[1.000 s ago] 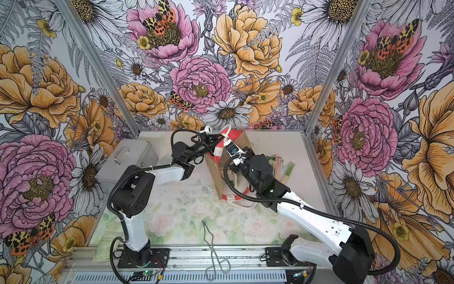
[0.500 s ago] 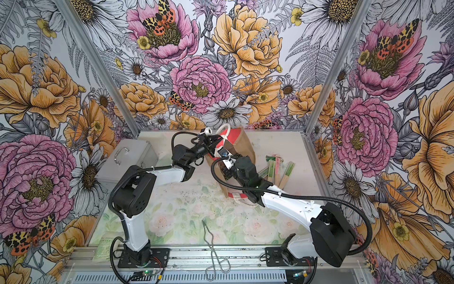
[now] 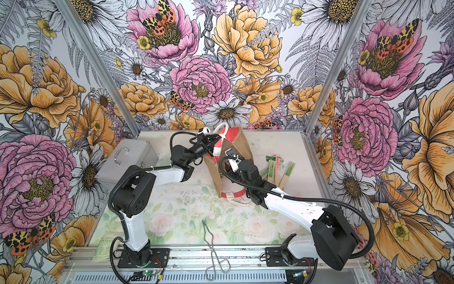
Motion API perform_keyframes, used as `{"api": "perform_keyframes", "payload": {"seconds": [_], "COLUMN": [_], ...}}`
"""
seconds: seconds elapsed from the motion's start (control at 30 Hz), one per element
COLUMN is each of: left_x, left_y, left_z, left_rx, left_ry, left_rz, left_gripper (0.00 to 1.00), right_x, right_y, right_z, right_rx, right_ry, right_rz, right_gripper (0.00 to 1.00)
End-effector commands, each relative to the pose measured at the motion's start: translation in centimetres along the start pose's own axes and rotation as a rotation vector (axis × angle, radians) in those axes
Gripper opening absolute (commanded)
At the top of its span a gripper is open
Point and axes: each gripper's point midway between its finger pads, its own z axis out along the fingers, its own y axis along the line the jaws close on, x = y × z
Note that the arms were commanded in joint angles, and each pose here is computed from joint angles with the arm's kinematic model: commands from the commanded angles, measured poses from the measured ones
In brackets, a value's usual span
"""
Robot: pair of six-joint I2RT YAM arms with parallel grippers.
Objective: Take out the folding fans from the tote bags
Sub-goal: Place the folding fan in the canvas bag, then pick up the folding fan from the canvas bag.
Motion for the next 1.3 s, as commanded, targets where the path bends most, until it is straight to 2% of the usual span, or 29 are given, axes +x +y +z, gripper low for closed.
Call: {"api": "perform_keyframes", "payload": {"seconds": [0.0, 0.17, 0.33, 0.53, 0.7, 0.73, 0.87, 1.27], "left_x": [2.2, 3.0, 4.2, 4.4, 4.1, 4.2, 4.4, 5.1], "left_y": [-5.5, -5.4, -6.0, -5.1, -3.6, -3.5, -3.2, -3.6], "left_z": [0.5, 1.2, 1.8, 2.0, 2.1, 2.2, 2.5, 3.0], "left_rx": [0.149, 0.155, 0.166, 0.154, 0.134, 0.133, 0.132, 0.137], "left_ry": [0.043, 0.062, 0.094, 0.097, 0.087, 0.089, 0.094, 0.122], "left_rz": [0.071, 0.041, 0.027, 0.004, -0.022, -0.025, -0.04, -0.043], "left_gripper": [0.0, 0.0, 0.0, 0.0, 0.0, 0.0, 0.0, 0.0], "right_x": [-0.6, 1.1, 3.9, 5.0, 4.9, 4.8, 5.0, 5.3], "right_y": [-0.4, -0.7, -2.4, -3.0, -3.0, -3.0, -3.2, -2.5], "right_z": [-1.3, -1.7, -1.8, -2.1, -2.0, -2.0, -1.9, -1.3], "right_rx": [-0.027, -0.028, 0.033, 0.034, 0.024, 0.019, 0.03, -0.06], "right_ry": [-0.006, 0.061, 0.17, 0.211, 0.249, 0.257, 0.306, 0.402], "right_rz": [0.102, 0.14, 0.2, 0.253, 0.292, 0.299, 0.331, 0.481], "right_gripper": [0.57, 0.55, 0.56, 0.58, 0.6, 0.64, 0.69, 0.69]}}
